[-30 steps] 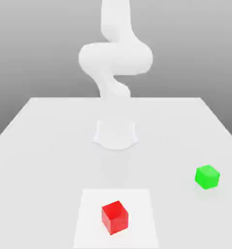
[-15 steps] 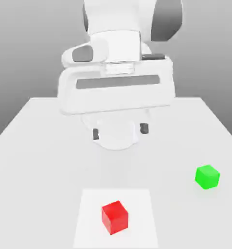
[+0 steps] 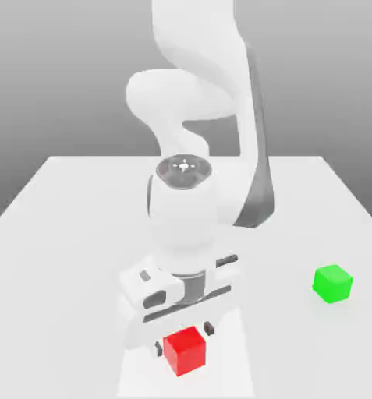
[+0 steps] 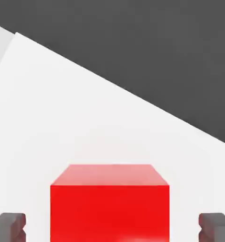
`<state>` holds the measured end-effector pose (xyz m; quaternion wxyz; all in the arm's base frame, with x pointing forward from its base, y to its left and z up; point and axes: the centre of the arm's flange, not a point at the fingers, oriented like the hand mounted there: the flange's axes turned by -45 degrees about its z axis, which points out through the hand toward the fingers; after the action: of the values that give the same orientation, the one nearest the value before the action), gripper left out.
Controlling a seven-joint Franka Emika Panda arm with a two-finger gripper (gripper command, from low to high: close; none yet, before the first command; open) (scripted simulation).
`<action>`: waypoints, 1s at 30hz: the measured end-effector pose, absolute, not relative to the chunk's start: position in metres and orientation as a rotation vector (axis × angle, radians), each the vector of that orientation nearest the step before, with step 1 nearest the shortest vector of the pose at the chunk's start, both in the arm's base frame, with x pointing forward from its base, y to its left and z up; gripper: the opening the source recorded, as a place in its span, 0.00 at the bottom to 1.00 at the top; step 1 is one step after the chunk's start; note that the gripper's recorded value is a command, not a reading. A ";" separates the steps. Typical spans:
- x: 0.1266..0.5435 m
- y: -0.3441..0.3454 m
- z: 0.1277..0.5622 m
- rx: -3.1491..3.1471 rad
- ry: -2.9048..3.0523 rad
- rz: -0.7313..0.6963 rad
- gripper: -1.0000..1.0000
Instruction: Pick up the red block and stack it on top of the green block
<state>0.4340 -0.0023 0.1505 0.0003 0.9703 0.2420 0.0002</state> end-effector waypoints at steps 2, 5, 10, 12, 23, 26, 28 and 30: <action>0.434 -0.002 0.150 3.048 0.760 0.000 0.00; 0.434 -0.002 0.148 3.048 0.760 -0.001 0.00; 0.434 -0.002 0.198 3.048 0.761 -0.001 0.00; 0.428 0.033 0.211 3.024 0.883 0.000 0.00; 0.265 0.286 0.241 2.492 1.919 -0.002 0.00; 0.259 0.291 0.216 2.468 1.942 -0.001 0.00; 0.259 0.291 0.196 2.469 1.941 -0.001 0.00; 0.258 0.290 0.186 2.468 1.942 -0.001 1.00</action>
<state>0.2578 0.2905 0.1863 0.0006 0.7859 0.6184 -0.0003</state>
